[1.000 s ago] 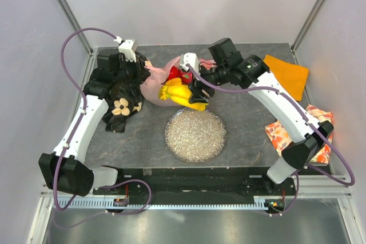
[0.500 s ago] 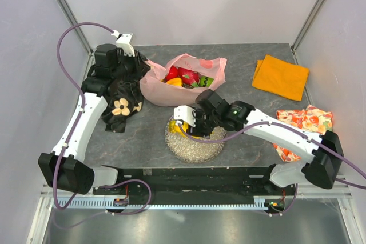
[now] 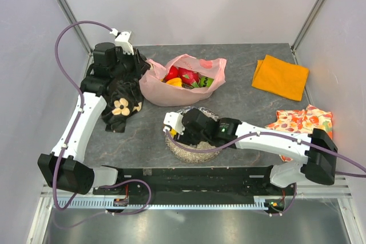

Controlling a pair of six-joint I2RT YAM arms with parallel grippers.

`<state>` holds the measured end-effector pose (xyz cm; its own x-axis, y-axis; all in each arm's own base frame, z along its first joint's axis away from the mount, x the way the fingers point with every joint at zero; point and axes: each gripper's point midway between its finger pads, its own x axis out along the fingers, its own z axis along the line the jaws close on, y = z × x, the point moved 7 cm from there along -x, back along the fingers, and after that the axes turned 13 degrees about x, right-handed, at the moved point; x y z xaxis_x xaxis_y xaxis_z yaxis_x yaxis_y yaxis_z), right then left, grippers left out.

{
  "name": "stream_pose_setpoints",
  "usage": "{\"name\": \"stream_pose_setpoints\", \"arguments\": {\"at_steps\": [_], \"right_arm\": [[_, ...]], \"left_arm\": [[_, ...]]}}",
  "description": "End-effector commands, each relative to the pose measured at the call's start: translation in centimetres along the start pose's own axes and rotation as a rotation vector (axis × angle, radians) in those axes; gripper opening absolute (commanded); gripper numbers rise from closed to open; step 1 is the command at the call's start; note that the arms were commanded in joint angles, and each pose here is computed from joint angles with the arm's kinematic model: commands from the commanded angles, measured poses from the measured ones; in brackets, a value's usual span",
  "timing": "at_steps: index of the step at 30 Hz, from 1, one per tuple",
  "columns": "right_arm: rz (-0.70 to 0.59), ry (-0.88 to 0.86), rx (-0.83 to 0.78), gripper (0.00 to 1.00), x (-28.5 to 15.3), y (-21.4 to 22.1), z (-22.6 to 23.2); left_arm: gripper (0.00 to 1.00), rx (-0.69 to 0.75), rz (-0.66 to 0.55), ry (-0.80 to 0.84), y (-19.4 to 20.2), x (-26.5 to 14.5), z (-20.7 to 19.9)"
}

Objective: Take the fake fruits out of the plastic bag
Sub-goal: Place the fake fruit on the plate.

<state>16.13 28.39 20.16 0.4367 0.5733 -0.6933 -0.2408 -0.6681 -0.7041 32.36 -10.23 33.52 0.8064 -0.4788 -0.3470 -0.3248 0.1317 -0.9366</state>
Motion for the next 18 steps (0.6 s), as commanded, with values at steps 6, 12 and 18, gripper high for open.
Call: {"name": "stream_pose_setpoints", "arguments": {"at_steps": [6,12,18], "right_arm": [[0.074,0.246,0.421,0.00,2.2,-0.3,1.3],[0.174,0.147,0.486,0.00,4.4,0.3,3.4],[0.196,0.067,0.543,0.03,6.0,0.0,4.8]], "left_arm": [[0.27,-0.028,-0.088,0.026,-1.7,-1.5,-0.8],[0.27,-0.032,-0.081,0.031,-0.9,-2.0,-1.0],[0.27,-0.035,-0.092,0.048,-0.8,-2.4,-1.4]]}}
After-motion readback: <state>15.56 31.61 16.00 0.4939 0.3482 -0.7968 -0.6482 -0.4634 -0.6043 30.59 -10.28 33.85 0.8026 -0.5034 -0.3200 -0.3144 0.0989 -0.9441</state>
